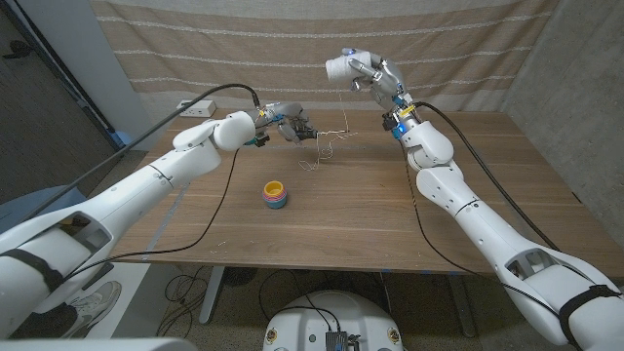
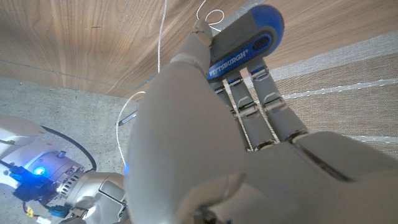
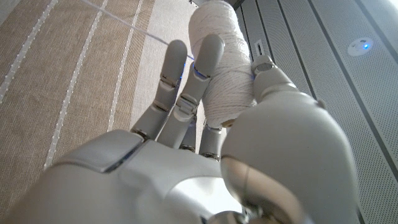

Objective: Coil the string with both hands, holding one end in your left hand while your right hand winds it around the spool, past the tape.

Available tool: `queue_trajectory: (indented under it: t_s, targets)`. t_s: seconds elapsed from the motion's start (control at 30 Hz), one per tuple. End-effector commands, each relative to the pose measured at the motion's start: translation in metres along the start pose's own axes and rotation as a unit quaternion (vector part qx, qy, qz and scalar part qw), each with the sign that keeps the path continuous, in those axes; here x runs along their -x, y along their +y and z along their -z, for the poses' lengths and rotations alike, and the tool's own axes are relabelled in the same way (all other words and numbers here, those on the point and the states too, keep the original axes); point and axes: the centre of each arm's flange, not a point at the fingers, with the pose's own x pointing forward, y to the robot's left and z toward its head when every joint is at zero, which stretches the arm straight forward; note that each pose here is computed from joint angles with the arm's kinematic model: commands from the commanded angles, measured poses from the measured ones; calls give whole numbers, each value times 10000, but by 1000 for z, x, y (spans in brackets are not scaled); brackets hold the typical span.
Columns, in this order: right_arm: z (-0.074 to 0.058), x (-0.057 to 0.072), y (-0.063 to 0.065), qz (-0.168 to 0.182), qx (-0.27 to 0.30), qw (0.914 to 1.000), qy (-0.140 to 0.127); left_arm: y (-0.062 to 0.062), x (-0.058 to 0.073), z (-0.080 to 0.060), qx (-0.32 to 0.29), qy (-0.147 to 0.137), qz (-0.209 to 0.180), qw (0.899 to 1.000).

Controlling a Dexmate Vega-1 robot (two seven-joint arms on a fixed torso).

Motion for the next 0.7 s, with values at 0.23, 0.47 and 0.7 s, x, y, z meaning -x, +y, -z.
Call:
queue_trajectory:
  t_s: [0.23, 0.47, 0.7]
  targets:
    - [31, -11, -12, 1150, -328, 9928, 73, -9, -9, 0, 115, -97, 63, 9999]
    - [32, -10, -12, 1134, -270, 9931, 122, -8, -11, 0, 90, -71, 18, 9999]
    - [29, -4, -17, 1242, 45, 9919, 259, -4, -10, -1, -105, 58, -74, 9999]
